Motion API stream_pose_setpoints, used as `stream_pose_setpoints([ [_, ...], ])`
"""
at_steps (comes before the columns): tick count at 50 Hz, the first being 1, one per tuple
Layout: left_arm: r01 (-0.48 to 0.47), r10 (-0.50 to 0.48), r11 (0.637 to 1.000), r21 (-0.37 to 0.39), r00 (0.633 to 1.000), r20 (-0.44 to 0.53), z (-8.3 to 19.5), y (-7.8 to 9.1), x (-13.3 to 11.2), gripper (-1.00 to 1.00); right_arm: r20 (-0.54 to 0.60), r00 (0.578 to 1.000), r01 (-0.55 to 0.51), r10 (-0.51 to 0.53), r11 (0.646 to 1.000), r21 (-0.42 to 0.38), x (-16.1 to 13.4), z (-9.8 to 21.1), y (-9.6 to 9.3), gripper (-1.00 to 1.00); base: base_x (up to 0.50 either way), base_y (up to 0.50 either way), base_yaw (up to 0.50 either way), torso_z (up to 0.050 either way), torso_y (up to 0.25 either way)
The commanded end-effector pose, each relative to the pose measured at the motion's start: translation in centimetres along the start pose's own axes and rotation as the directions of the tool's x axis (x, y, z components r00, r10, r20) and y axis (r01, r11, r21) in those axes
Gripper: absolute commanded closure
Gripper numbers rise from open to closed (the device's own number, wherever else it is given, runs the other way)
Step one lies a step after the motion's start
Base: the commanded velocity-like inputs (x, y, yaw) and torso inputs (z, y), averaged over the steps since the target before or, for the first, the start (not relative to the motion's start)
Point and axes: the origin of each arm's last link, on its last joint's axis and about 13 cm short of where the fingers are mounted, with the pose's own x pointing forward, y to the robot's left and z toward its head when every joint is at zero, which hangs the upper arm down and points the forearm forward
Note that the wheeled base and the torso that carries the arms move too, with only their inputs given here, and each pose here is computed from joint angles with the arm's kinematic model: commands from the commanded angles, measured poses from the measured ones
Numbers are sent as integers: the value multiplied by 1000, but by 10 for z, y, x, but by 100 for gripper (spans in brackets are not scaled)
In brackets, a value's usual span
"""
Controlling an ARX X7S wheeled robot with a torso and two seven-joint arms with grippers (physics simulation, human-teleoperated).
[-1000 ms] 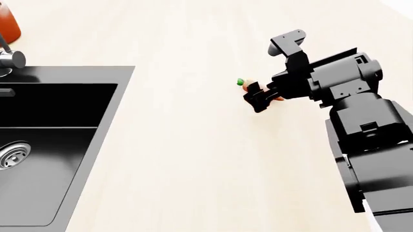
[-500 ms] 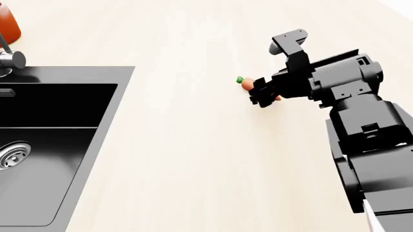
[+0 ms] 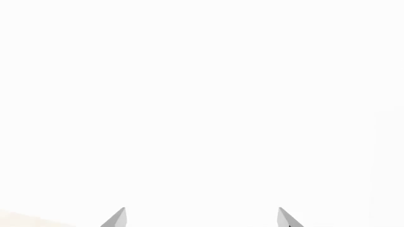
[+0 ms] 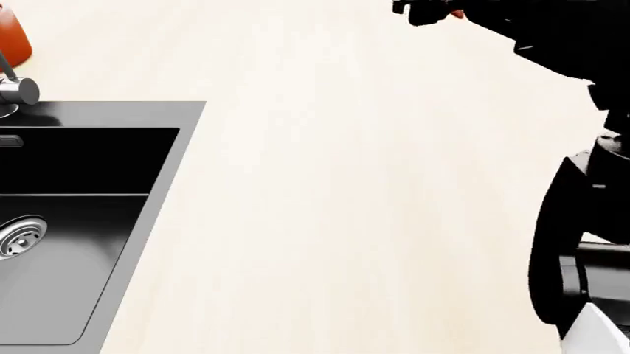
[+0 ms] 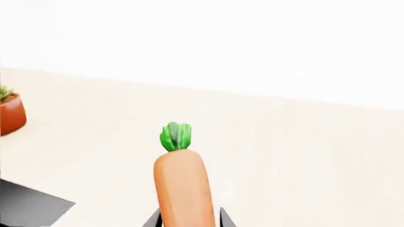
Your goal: Place the two vegetables and bowl onto the tray for setting up a vegetable dip station.
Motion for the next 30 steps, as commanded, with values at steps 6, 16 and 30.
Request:
stream_pose_setpoints([
  [6, -8, 8, 1000, 4, 1000, 6, 0, 2, 1, -100, 314, 947, 107, -62, 986, -129, -93, 51, 52, 100, 0, 0, 0, 0, 0],
  [16, -14, 14, 1000, -6, 1000, 19, 6, 2, 1, -100, 326, 945, 83, -34, 987, -136, -99, 59, 62, 100, -253, 0, 0, 0, 0],
  [30, -11, 11, 1000, -6, 1000, 20, 6, 2, 1, -100, 298, 954, 102, -39, 975, -199, -98, 55, 62, 100, -239, 326, 0, 0, 0],
])
